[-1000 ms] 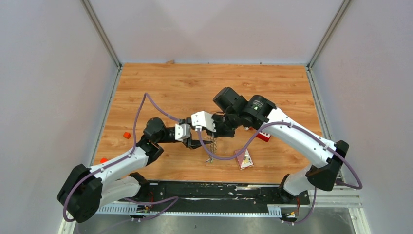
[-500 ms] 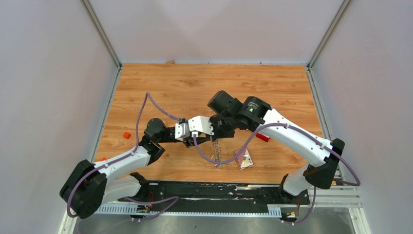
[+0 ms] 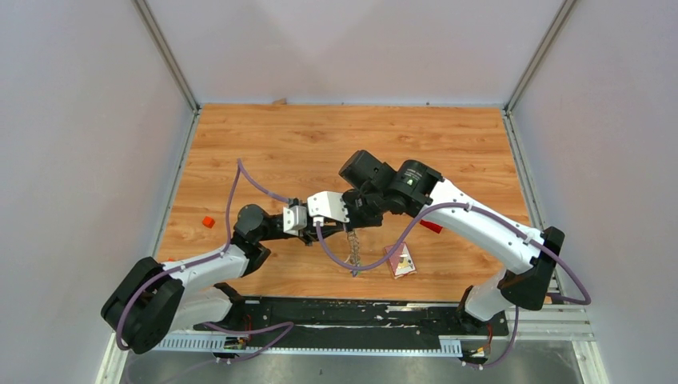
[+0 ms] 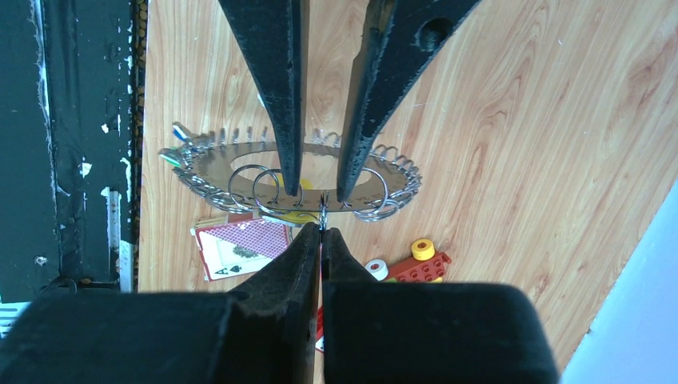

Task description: Put the keys on the keyring

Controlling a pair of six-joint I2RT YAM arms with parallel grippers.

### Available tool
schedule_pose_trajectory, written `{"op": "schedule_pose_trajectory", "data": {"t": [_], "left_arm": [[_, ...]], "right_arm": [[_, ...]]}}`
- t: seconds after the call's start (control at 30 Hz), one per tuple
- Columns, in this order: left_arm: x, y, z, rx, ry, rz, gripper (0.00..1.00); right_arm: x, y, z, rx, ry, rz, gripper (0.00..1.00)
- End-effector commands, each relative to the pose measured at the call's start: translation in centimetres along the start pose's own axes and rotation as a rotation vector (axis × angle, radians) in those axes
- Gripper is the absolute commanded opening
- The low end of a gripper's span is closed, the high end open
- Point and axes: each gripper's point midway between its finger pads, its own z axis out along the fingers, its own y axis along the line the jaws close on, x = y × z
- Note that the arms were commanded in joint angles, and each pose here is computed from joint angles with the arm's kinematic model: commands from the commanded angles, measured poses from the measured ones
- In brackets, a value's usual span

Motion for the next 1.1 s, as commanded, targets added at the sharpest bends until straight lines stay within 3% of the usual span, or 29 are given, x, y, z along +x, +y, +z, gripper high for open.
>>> {"op": "schedule_pose_trajectory", "data": {"t": [0.0, 0.63, 1.07], "left_arm": [[-1.73, 0.78, 0.37, -0.020, -0.058, 0.052, 0.31], [-1.81, 0.98, 0.72, -0.023, -0.071, 0.019, 0.30], [-1.92, 0.96, 1.01, -0.015, -0.073, 0.007, 0.22]], "right_arm": [[-1.62, -0.78, -0.72, 0.050, -0.070, -0.015, 0.00], [-2.09, -0.79, -0.41, 0.042, -0.073, -0.013, 0.00], [-2.12, -0.62, -0.06, 0.033, -0.071, -0.012, 0.00]]}}
